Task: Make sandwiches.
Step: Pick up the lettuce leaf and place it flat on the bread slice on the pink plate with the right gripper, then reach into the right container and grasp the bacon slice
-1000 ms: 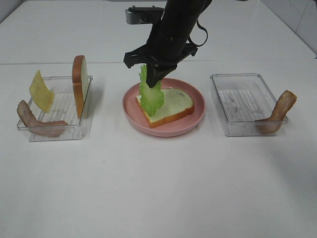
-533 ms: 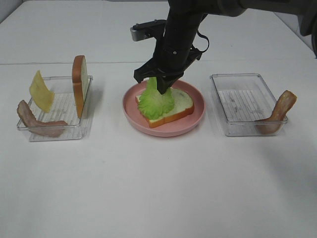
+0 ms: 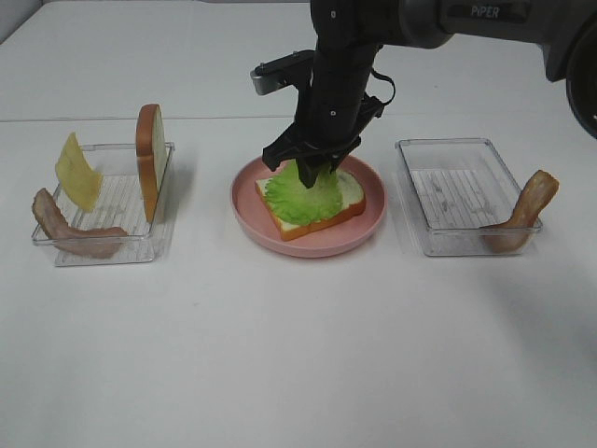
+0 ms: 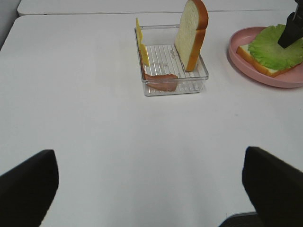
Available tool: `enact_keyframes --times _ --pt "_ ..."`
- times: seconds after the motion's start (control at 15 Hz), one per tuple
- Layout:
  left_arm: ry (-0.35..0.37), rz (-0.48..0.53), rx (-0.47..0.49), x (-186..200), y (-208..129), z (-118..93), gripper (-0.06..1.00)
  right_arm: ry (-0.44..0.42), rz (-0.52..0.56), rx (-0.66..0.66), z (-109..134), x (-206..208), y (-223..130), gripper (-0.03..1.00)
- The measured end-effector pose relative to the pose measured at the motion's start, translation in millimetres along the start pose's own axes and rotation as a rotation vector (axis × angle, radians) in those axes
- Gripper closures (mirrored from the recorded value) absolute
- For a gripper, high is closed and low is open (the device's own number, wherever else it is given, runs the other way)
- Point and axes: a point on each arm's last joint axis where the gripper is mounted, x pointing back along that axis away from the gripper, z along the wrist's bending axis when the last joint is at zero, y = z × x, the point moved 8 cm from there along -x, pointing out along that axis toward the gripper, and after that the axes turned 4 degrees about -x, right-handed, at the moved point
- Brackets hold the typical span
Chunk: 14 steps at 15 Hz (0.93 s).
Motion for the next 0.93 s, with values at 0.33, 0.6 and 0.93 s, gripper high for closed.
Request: enact_keyframes --times 0.33,0.6,0.93 --pt "0.0 0.0 0.0 0.0 0.0 0.0 -0.03 -0.009 -0.011 0.004 -1.7 14.3 7.3 0.01" --pt "0.0 0.0 0.0 0.0 0.0 0.0 -0.03 -0.041 -0.056 0.005 -9.2 68.3 27.6 -0.01" --pt "0.0 0.0 0.0 0.0 0.0 0.0 -0.03 -0.067 -0.185 -0.091 -58.0 130.9 33.3 -0.01"
